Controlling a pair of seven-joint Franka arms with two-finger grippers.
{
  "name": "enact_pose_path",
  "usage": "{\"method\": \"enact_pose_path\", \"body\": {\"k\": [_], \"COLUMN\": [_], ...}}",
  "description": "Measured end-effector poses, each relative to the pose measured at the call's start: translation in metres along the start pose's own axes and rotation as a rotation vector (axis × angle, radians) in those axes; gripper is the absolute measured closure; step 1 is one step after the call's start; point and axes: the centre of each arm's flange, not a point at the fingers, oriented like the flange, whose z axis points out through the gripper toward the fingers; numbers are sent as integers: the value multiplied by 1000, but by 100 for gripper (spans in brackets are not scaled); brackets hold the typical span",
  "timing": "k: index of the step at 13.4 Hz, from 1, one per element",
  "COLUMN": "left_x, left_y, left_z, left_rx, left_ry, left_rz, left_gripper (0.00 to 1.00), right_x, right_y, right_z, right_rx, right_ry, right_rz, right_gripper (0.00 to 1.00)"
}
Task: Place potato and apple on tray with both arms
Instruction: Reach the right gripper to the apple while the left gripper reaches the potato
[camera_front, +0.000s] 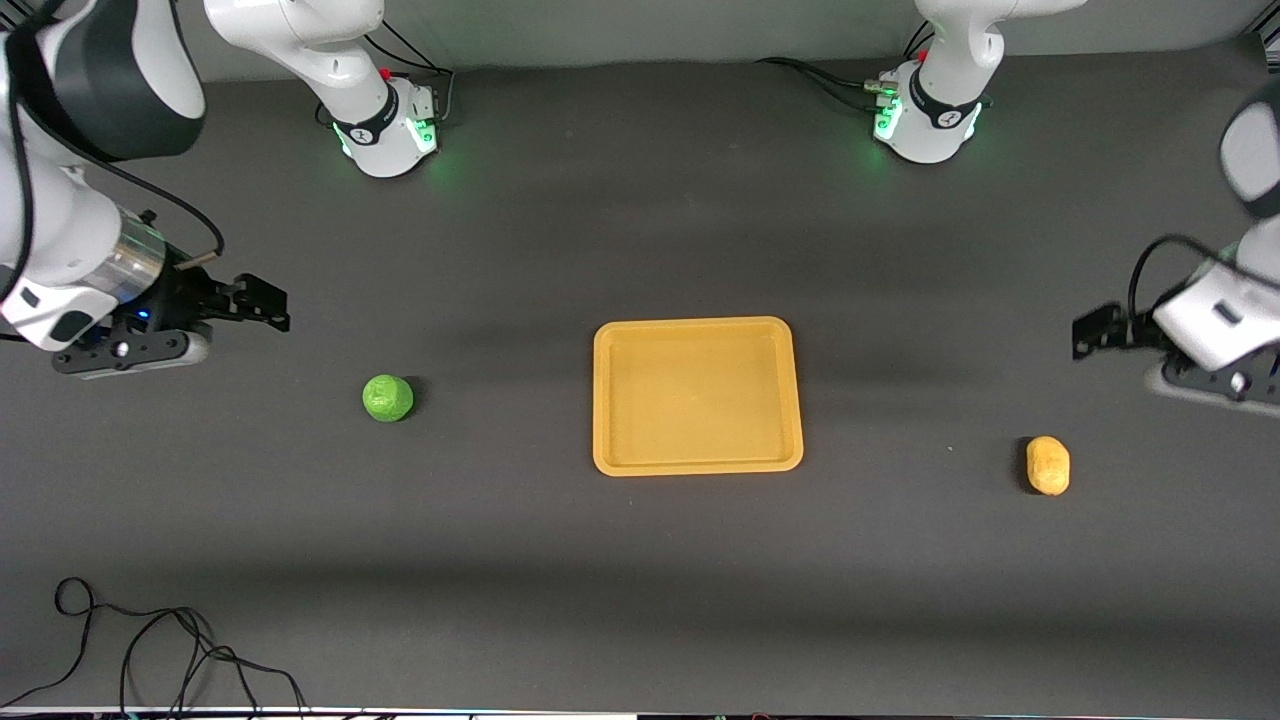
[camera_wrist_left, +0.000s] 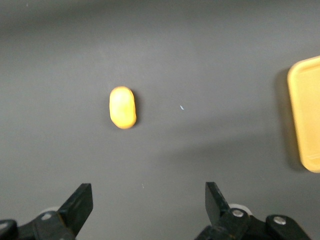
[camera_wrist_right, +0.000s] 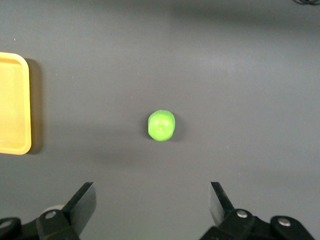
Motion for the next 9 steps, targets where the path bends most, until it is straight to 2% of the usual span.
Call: {"method": "enact_pose_path", "body": {"k": [5,9], "left_x": [20,21], "left_y": [-67,-84], "left_z": [169,241], "left_rx": [-35,-64], "left_ry": [-54,-88], "left_rz": [139,161], "left_gripper": [0,0], "right_x": [-1,-3], "right_y": [2,4], "right_z": [110,205], "right_rx": [-1,-3], "right_ry": [75,115], "right_rz": [4,10], "right_gripper": [0,0]}}
